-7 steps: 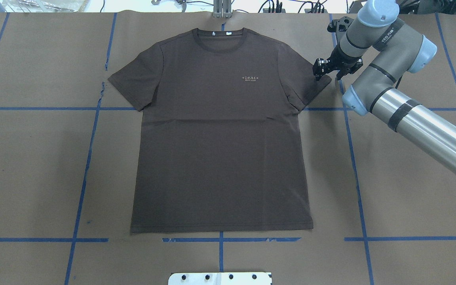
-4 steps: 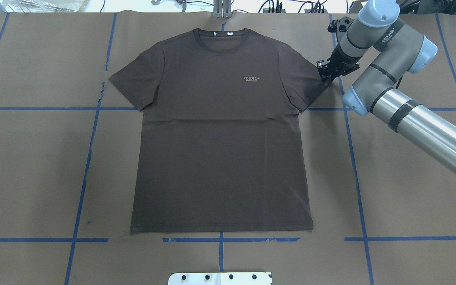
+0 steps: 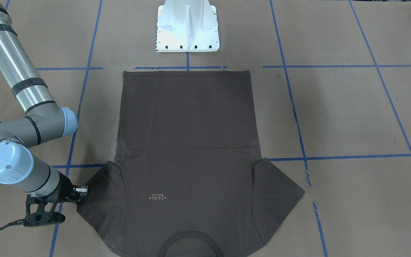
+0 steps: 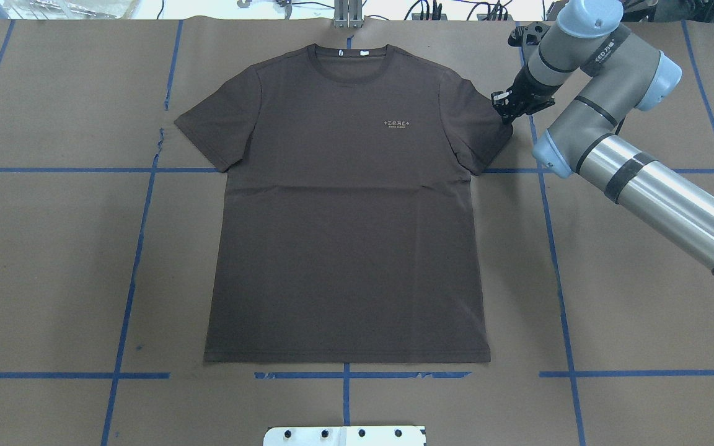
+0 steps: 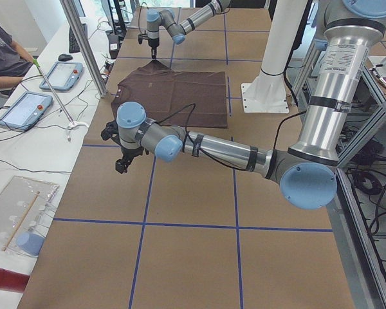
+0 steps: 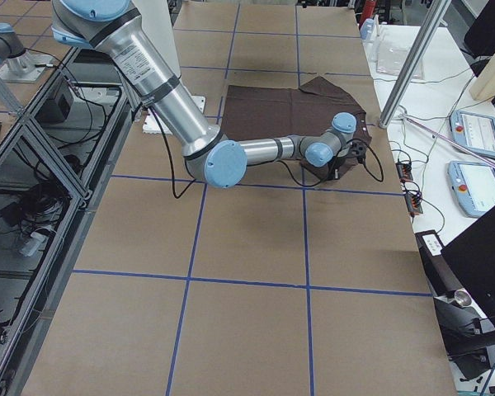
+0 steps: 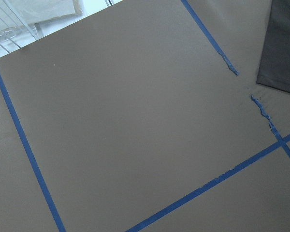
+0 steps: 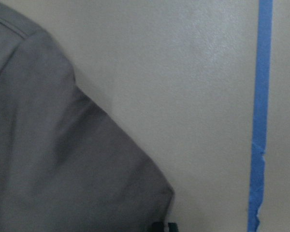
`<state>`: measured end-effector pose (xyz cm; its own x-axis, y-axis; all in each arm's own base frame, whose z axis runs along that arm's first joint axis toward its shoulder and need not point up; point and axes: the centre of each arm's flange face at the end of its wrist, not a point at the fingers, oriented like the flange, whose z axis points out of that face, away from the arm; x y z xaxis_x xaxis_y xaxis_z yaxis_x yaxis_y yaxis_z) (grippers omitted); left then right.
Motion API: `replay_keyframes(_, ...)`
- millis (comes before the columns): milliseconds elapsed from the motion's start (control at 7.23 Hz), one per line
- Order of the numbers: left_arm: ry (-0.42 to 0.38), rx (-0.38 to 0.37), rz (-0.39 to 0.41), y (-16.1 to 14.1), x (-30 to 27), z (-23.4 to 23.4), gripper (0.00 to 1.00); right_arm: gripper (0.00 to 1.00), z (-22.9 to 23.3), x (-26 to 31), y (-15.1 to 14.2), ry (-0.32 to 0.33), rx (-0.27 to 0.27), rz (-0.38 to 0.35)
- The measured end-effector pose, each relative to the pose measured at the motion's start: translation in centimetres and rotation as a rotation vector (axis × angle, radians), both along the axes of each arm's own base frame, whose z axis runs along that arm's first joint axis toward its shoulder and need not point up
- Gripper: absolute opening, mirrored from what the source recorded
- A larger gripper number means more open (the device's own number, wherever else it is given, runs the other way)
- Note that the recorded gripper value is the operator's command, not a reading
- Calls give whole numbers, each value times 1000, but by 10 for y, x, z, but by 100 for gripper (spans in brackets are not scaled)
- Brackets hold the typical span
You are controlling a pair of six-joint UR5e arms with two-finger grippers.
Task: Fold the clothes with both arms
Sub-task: 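Grasp the sleeve with the right gripper and fold it onto the shirt body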
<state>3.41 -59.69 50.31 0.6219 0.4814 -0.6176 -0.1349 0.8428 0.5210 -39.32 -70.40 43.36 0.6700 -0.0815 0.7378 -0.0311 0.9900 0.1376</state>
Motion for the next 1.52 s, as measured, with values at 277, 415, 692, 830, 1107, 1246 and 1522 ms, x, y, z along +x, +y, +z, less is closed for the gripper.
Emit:
replay_keyframes(277, 0, 0, 0, 0, 0, 0, 100, 0, -65, -3, -2, -61, 89, -8)
replay_keyframes(415, 0, -1, -1, 0, -1, 1, 100, 0, -105, -14, 0, -98, 131, -22)
replay_keyframes(692, -1, -4, -4, 0, -3, 2, 100, 0, -165, -64, 19, -128, 197, -61)
replay_keyframes(830, -1, -5, -5, 0, -3, 3, 100, 56, -180, -93, 32, -116, 228, -62)
replay_keyframes(1107, 0, -7, -6, 0, -3, 3, 100, 100, -186, -120, 47, -94, 258, -59)
replay_keyframes(1246, 0, -8, -6, 0, -3, 3, 100, 100, -186, -124, 49, -89, 265, -56)
replay_keyframes(1522, 10, -27, -27, -3, -1, -2, 100, 100, -185, -125, 49, -90, 242, -31)
